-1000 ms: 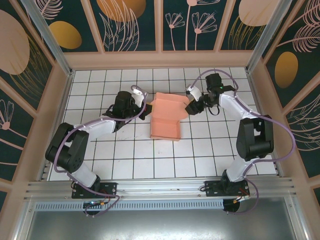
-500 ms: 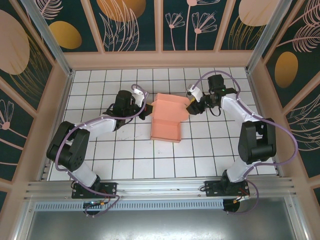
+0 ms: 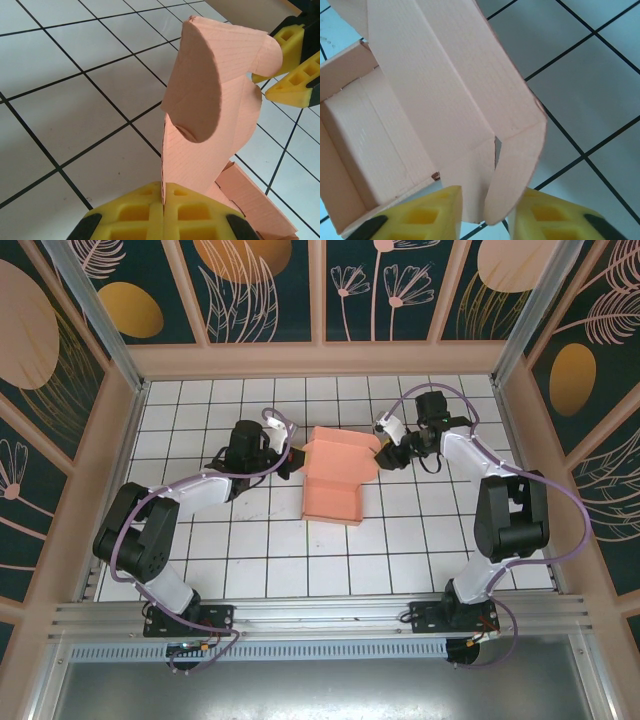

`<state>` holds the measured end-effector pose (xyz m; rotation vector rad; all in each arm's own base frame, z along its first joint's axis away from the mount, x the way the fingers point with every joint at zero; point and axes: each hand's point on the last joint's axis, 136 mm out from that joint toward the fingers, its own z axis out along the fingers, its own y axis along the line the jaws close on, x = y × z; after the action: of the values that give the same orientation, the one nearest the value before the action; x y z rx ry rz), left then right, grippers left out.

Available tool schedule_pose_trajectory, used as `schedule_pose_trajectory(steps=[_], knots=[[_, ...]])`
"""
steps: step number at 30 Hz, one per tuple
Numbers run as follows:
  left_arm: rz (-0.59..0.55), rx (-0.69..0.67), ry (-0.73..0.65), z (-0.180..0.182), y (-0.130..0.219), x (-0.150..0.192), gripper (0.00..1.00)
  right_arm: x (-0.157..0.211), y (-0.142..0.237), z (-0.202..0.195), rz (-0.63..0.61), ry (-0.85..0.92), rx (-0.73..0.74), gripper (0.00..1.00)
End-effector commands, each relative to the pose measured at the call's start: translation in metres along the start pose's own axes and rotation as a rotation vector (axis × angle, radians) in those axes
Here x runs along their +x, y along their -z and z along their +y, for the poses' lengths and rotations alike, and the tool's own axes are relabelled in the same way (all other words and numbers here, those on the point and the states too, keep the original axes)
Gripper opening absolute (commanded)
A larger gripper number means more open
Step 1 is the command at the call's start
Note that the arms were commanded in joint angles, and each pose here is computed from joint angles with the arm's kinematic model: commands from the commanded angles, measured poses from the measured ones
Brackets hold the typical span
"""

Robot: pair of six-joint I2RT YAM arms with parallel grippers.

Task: Fold the paper box

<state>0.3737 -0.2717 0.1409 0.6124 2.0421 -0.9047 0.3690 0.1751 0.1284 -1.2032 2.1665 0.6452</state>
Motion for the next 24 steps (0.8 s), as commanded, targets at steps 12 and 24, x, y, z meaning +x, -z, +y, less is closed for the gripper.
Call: schedule_pose_trajectory(steps=[12,24], knots=[[-0.033,0.032,-0.019,-0.006,0.003,-0.015,0.0,0.003,-0.01,0.007,0.004,-0.042,-0.094,0.27],[-0.035,0.053,-0.041,-0.01,0.003,-0.015,0.0,-0.006,-0.003,0.01,-0.013,-0.037,-0.097,0.23]])
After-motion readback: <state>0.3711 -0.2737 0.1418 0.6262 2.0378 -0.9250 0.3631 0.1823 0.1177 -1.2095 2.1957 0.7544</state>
